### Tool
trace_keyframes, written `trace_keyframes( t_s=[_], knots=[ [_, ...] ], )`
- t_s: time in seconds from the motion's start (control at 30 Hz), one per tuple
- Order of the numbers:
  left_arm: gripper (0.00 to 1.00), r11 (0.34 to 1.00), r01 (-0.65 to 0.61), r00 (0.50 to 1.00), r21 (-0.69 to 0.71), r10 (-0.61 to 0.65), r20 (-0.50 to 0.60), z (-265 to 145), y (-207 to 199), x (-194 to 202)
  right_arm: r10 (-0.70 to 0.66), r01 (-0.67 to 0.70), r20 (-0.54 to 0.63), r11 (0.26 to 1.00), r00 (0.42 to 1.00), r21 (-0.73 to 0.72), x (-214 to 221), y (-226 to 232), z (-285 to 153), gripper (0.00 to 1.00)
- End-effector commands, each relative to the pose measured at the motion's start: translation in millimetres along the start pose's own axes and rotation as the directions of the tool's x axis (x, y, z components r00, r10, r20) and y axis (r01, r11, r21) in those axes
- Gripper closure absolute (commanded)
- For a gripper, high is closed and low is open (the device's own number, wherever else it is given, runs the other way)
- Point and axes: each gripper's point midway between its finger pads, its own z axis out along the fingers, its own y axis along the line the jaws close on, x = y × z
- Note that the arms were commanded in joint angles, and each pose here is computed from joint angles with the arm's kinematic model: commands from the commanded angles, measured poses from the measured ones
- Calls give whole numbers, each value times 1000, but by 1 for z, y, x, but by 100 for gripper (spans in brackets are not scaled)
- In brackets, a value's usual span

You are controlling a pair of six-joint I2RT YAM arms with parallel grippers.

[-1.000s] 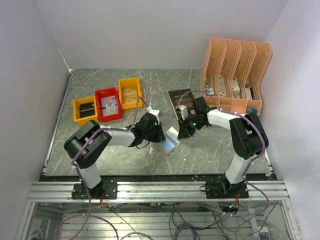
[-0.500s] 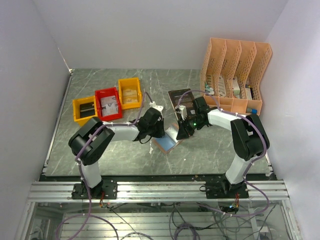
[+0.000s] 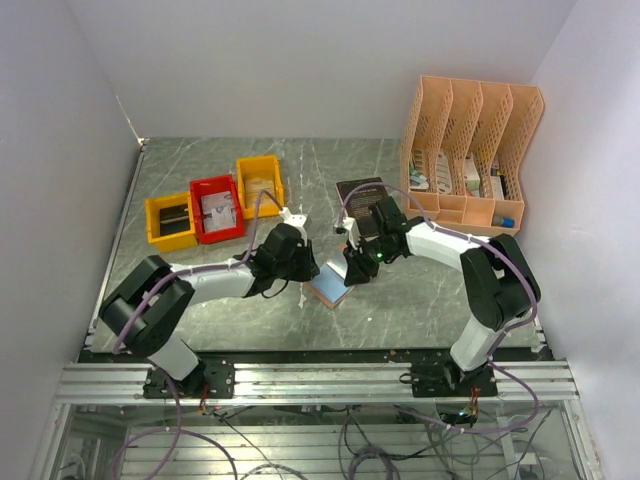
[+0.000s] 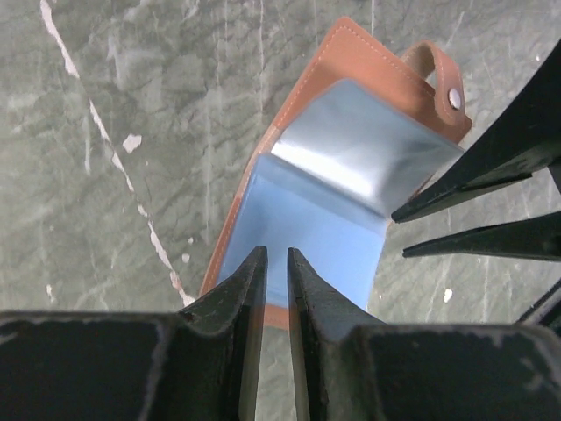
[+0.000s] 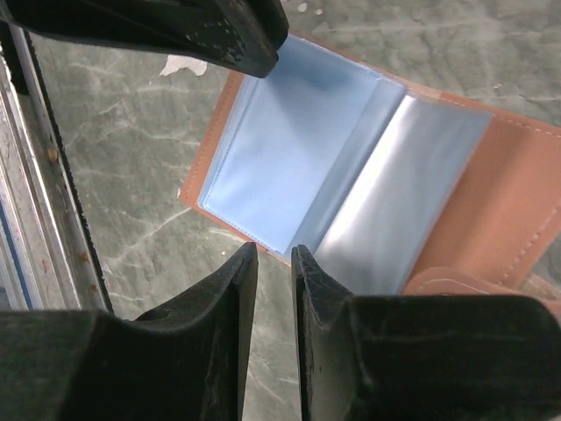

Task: Put the credit cards into the card holder
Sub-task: Open the card holder at the center of the board.

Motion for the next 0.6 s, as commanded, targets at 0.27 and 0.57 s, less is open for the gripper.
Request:
trace_keyframes(
  t_s=[0.27,0.57],
  knots=[
    [72,996,75,984,-49,-66,163,-47,15,-17,-176,163,-136,981,975,-101,29,23,12,83],
    [72,994,95,975,-58,-81,208,-57,19,-21,-153,140,-195,987,969,-83,39,22,27,83]
  ],
)
